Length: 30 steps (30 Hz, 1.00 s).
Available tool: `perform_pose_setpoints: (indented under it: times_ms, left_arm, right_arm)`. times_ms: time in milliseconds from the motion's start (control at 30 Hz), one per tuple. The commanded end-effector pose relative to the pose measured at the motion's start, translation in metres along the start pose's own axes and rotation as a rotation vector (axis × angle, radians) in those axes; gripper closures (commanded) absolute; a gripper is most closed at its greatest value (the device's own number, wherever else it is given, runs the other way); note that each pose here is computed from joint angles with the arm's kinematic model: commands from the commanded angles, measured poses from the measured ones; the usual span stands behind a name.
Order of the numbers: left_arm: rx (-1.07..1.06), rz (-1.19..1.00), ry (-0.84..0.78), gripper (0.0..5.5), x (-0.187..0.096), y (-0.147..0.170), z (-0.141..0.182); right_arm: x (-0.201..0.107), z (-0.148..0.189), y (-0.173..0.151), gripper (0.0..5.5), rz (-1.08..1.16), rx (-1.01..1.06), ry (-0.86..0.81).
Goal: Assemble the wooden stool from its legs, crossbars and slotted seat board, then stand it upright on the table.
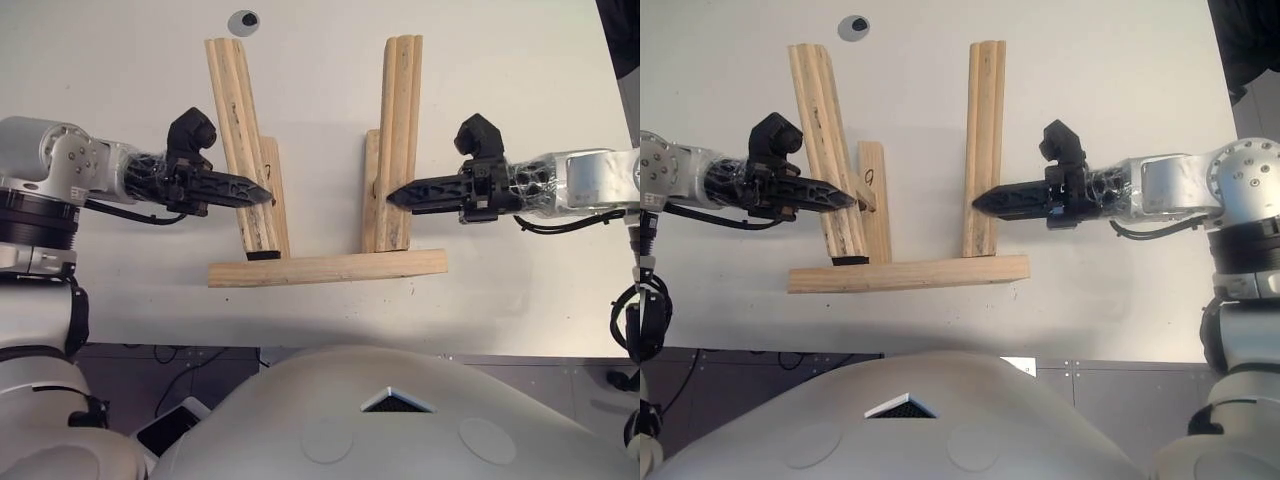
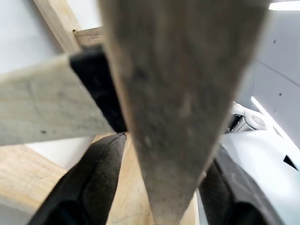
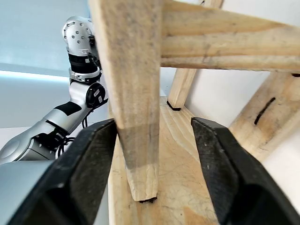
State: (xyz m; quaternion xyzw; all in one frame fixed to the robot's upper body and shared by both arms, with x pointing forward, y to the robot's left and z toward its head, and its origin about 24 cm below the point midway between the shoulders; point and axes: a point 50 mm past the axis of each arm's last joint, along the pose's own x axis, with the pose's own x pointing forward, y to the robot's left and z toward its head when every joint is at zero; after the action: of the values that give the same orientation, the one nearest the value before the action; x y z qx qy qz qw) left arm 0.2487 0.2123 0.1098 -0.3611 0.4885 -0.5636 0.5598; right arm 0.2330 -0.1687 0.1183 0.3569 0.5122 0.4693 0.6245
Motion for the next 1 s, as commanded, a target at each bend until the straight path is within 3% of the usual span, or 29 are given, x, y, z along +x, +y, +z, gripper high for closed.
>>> perform_pose_setpoints:
  times_ms: [33, 267, 400, 567, 633, 700, 833, 1000]
  left_arm:
    - [-0.001, 0.012, -0.008, 2.44, -0.011, -0.006, -0.003]
    - [0.003, -0.031, -0.103, 1.28, -0.028, -0.014, -0.011]
    - [-0.033, 0.045, -0.203, 0.65, -0.055, -0.013, -0.033]
    - [-0.01, 0.131, -0.31, 0.49, -0.082, -0.014, -0.06]
    - [0.124, 0.195, -0.382, 0.49, -0.09, -0.018, -0.071]
    - [0.194, 0.318, -0.348, 0.49, -0.083, -0.011, -0.101]
    - [0.414, 0.451, -0.181, 0.49, -0.06, -0.004, -0.146]
    - [0.717, 0.549, -0.11, 0.49, -0.063, 0.003, -0.141]
  right_arm:
    - [-0.003, 0.0, -0.001, 1.98, 0.005, 0.007, -0.002]
    - [-0.016, 0.004, -0.002, 0.72, 0.06, 0.028, -0.095]
    - [-0.028, -0.005, -0.008, 0.1, 0.061, 0.061, -0.12]
    - [-0.05, -0.022, -0.009, 0.1, 0.074, 0.062, -0.18]
    - [-0.068, -0.026, -0.018, 0.1, -0.021, -0.046, -0.319]
    - [-0.083, -0.037, -0.026, 0.1, -0.095, -0.195, -0.402]
    - [-0.084, -0.081, -0.041, 0.1, -0.22, -0.562, -0.152]
    - [-0.077, -0.093, -0.043, 0.1, -0.214, -0.85, 0.021]
